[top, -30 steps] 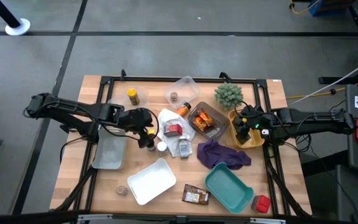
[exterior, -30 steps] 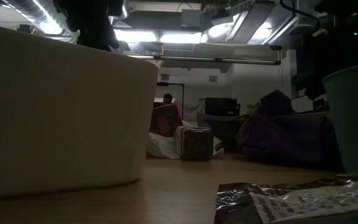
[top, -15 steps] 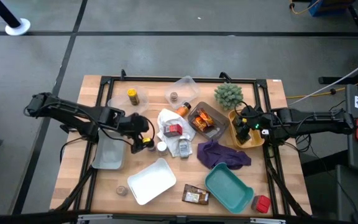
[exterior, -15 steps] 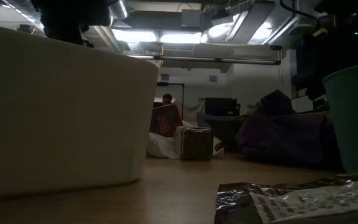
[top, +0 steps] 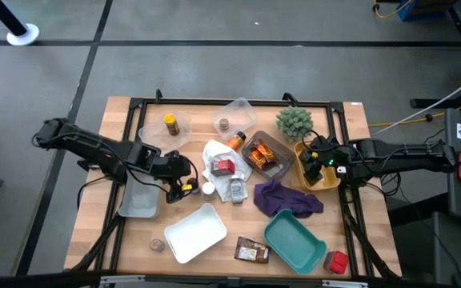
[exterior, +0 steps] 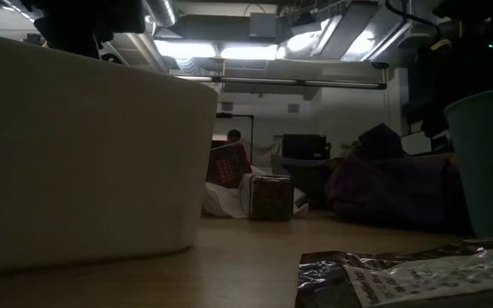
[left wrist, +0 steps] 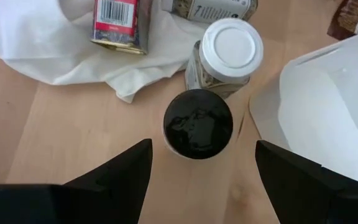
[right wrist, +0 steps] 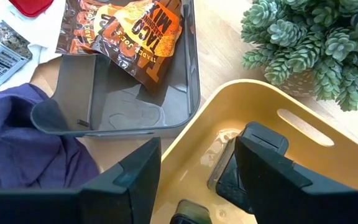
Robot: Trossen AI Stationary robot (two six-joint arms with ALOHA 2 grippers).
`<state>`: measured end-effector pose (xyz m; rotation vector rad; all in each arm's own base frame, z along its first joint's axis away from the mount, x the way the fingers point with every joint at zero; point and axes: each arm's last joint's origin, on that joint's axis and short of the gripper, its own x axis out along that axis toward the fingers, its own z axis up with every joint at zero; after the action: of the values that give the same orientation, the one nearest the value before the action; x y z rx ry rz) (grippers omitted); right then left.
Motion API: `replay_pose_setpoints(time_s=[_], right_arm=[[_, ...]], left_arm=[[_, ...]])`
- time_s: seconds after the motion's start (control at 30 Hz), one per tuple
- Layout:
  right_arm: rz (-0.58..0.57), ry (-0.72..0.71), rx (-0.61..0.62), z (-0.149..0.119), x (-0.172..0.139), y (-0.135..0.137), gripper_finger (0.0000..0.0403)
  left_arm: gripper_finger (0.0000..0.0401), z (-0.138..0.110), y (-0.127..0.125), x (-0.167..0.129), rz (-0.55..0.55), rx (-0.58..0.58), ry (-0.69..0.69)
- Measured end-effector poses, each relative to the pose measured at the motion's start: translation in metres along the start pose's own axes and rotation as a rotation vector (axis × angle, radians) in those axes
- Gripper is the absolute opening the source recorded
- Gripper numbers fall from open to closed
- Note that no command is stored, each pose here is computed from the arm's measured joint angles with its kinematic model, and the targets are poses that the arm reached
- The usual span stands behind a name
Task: Sort spices by type
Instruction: Put the violet spice bottle into the gray bin
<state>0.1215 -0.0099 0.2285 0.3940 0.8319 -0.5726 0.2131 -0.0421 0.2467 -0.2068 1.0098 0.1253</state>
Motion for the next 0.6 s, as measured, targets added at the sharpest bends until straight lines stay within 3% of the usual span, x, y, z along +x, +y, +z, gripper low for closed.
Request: replay_pose_setpoints(time_s=[0.6], right_arm=[[-0.001,0.002,-0.001,0.0,0.0,0.0,0.0205]], left_arm=[[0.0269,0.005,-0.007,0.035,0.029,0.064,0.059]])
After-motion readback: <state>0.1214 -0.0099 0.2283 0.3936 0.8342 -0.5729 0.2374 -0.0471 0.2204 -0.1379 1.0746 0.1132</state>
